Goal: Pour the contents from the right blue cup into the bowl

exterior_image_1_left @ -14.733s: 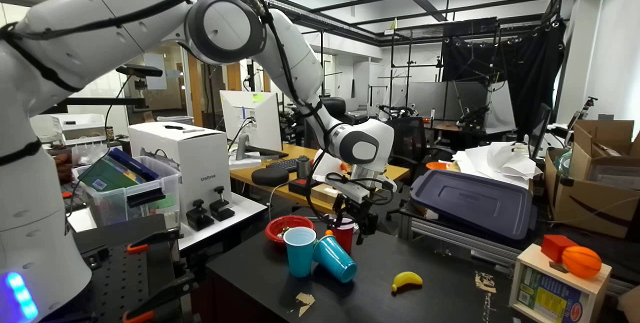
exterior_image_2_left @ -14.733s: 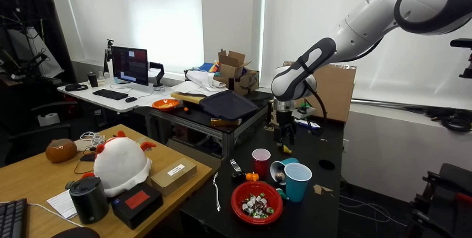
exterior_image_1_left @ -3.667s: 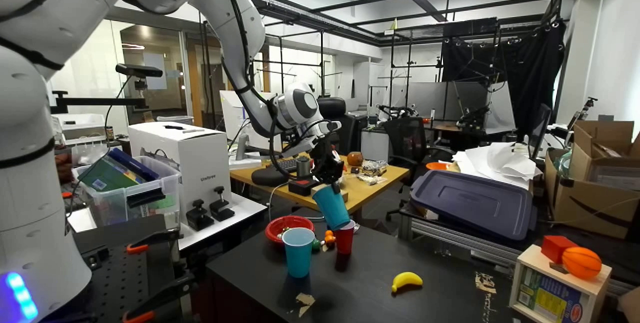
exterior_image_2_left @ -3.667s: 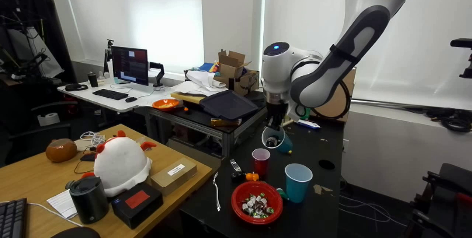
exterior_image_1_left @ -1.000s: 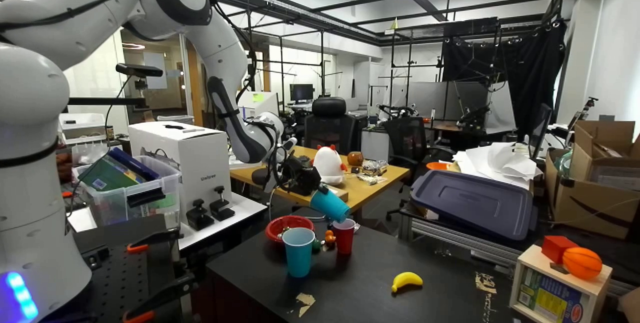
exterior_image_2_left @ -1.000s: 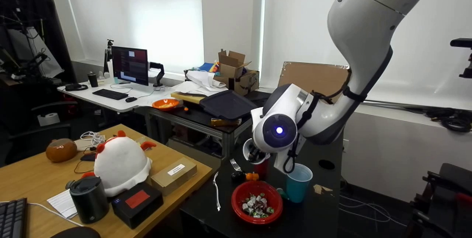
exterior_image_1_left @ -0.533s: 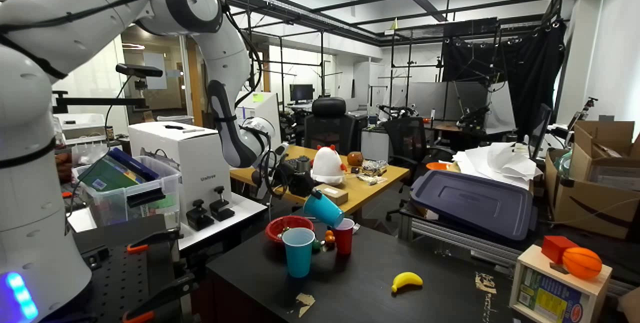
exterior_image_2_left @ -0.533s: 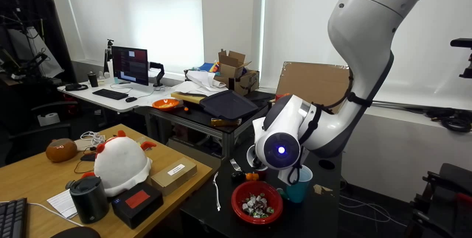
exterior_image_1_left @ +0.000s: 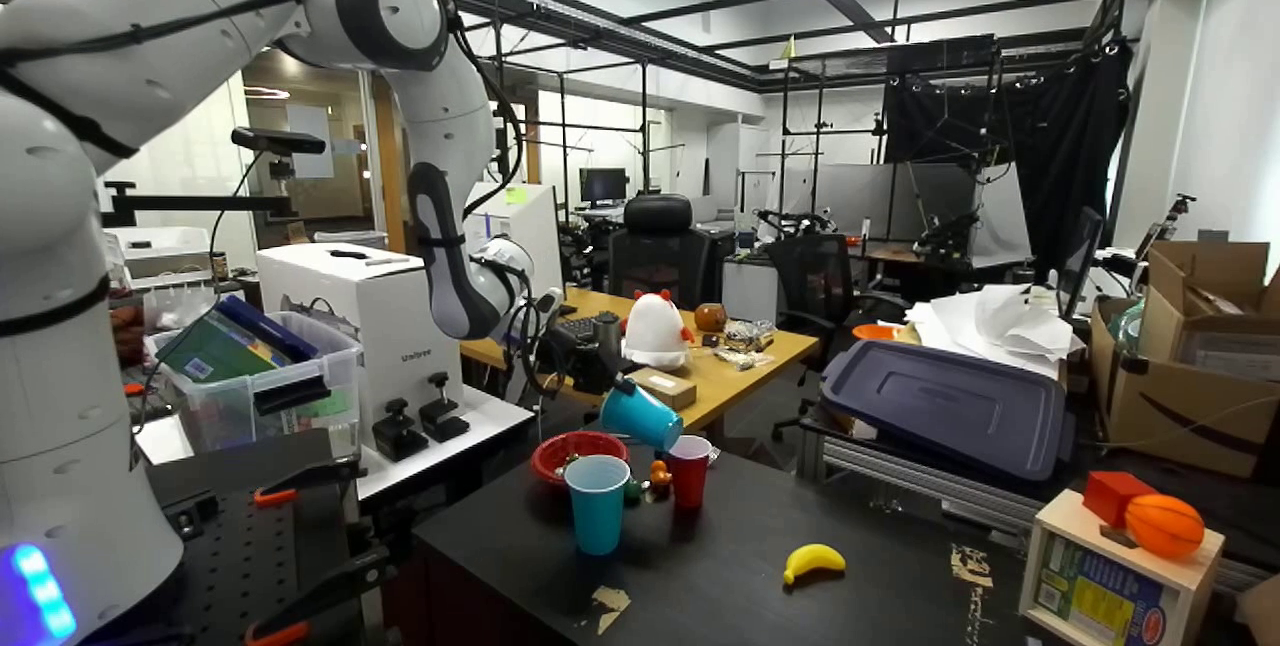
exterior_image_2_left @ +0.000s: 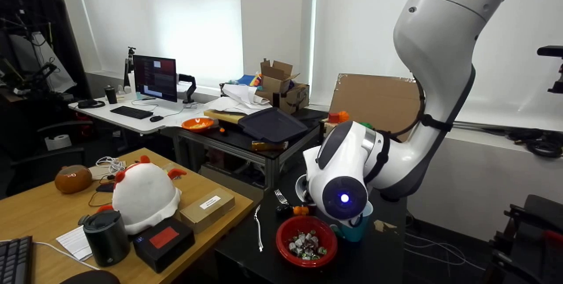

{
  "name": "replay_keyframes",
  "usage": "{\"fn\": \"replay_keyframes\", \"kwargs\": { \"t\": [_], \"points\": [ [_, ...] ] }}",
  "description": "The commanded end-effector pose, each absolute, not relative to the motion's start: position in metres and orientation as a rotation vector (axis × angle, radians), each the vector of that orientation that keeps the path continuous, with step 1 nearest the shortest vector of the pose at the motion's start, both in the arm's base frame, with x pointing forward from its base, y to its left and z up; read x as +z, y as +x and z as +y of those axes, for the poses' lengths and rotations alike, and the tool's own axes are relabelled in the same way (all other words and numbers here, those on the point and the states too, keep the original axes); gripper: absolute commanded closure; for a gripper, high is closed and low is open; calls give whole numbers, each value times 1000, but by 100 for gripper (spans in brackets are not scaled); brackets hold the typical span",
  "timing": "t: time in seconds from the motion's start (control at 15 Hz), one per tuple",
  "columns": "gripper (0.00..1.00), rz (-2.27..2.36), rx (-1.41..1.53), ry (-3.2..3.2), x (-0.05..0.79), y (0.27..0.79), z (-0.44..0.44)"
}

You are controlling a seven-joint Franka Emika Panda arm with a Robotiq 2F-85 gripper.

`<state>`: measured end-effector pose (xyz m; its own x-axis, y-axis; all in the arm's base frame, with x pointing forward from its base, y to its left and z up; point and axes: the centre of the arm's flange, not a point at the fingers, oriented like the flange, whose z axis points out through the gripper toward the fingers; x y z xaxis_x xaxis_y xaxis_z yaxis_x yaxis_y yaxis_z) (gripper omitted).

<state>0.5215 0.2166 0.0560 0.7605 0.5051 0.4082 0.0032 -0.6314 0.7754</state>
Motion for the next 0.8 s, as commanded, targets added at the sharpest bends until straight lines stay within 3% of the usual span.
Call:
{"fn": "replay_keyframes", "kwargs": {
  "t": [0.0, 0.73],
  "points": [
    [99, 378, 836, 2091, 61, 514, 208],
    [99, 442, 799, 2075, 67, 489, 208]
  ]
}}
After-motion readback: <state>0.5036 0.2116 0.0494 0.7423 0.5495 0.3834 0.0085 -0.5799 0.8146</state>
